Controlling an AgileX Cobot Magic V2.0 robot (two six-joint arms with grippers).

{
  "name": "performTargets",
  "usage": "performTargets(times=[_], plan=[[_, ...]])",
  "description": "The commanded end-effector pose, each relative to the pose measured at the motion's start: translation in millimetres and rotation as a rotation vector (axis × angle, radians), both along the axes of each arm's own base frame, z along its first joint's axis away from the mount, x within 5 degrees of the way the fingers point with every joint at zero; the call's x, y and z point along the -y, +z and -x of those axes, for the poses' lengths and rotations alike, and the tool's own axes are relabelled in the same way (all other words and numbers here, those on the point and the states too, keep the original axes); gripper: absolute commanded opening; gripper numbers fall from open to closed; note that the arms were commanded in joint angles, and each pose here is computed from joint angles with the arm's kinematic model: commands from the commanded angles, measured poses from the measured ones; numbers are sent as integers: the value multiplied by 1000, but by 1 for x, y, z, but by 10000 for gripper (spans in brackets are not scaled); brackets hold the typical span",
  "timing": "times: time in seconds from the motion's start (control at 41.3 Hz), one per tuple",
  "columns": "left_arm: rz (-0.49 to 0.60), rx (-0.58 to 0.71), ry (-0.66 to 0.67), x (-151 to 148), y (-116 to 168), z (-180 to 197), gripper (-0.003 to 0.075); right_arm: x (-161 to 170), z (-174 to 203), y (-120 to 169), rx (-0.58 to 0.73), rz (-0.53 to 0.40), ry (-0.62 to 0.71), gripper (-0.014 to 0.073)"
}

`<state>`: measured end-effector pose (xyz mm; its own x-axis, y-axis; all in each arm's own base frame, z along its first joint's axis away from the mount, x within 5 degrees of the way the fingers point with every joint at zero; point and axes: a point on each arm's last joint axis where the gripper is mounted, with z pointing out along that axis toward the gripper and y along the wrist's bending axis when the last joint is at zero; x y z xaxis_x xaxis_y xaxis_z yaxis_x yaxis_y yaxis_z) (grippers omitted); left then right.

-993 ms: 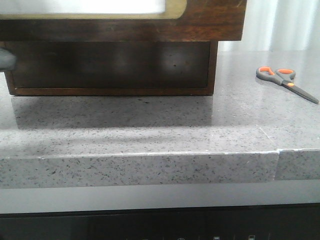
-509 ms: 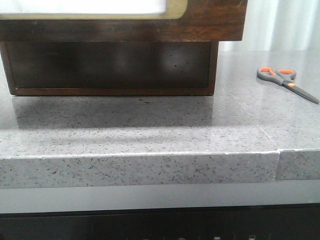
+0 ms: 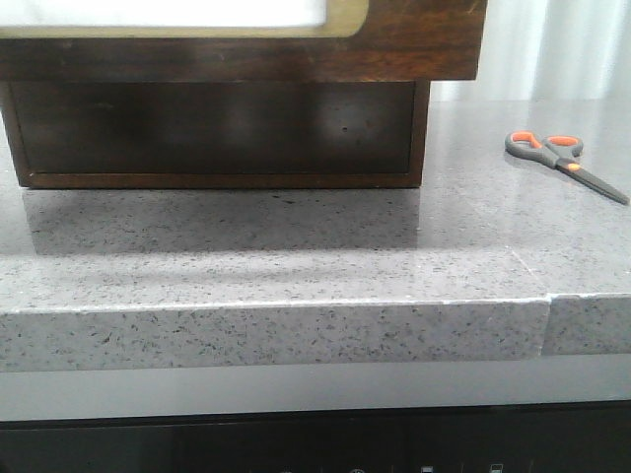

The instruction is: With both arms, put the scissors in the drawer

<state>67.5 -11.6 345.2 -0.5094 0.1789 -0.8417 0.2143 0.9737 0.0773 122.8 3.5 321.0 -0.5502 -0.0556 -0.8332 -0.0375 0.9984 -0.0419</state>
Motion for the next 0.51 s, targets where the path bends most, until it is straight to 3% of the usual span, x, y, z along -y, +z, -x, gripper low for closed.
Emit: performTargets(times=[0.0,0.291,0.485], plan=[[31,104,-72,6,17,-2,564,1,-5,16,101,15,0,475],[71,124,-268,20,19,2,564,1,-14,28,66,8,-8,475],[138,107,-301,25,20,5,564,-1,-55,33,-110,10,-22,475]])
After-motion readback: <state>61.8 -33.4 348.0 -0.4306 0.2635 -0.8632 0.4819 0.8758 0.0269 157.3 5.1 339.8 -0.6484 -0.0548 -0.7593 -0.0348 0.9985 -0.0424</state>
